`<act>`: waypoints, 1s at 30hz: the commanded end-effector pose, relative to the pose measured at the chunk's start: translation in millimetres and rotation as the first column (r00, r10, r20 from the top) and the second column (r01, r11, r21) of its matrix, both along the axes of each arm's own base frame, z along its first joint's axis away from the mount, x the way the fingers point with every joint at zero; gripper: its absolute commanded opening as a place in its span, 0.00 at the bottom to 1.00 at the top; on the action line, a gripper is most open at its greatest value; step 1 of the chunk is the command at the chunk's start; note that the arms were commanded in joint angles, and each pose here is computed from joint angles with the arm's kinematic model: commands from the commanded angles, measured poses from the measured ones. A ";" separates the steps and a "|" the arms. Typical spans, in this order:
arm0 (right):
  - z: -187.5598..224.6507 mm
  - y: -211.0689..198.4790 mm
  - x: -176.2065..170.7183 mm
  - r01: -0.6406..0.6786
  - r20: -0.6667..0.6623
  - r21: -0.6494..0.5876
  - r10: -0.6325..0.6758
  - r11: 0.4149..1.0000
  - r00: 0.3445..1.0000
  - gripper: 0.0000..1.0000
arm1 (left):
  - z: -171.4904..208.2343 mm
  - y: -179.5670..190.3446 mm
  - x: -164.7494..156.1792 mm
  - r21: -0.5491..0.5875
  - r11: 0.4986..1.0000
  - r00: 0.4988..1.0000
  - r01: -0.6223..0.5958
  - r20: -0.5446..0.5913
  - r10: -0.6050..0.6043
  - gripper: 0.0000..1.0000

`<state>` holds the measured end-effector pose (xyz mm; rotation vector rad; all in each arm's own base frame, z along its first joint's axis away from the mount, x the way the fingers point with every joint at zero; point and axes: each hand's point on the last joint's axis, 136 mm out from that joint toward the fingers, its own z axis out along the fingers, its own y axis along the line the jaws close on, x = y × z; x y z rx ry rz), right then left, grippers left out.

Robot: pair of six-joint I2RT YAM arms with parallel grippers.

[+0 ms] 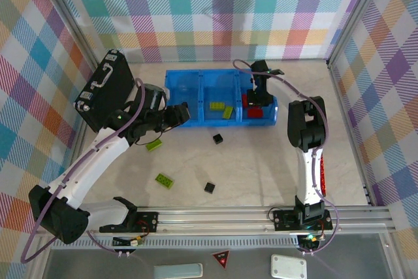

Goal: Sort the legos into containers by color
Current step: Place the lego in the container.

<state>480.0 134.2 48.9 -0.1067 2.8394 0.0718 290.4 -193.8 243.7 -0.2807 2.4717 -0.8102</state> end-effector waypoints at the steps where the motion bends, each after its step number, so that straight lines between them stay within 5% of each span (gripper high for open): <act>1: 3.4 -0.6 3.0 0.012 -0.002 0.007 -0.012 1.000 1.000 0.40 | -8.7 2.8 -7.2 0.040 0.999 1.000 0.016 -0.013 -0.016 0.48; 15: 68.7 4.7 -15.6 0.011 0.048 0.084 -0.015 0.996 0.999 0.47 | -47.2 24.8 -8.0 0.239 0.970 0.997 0.033 -0.069 -0.017 0.48; 30: 119.9 29.3 -90.3 -0.012 0.068 0.229 -0.004 0.973 0.998 0.49 | -103.5 36.1 -7.9 0.372 0.924 0.985 0.087 -0.169 -0.025 0.48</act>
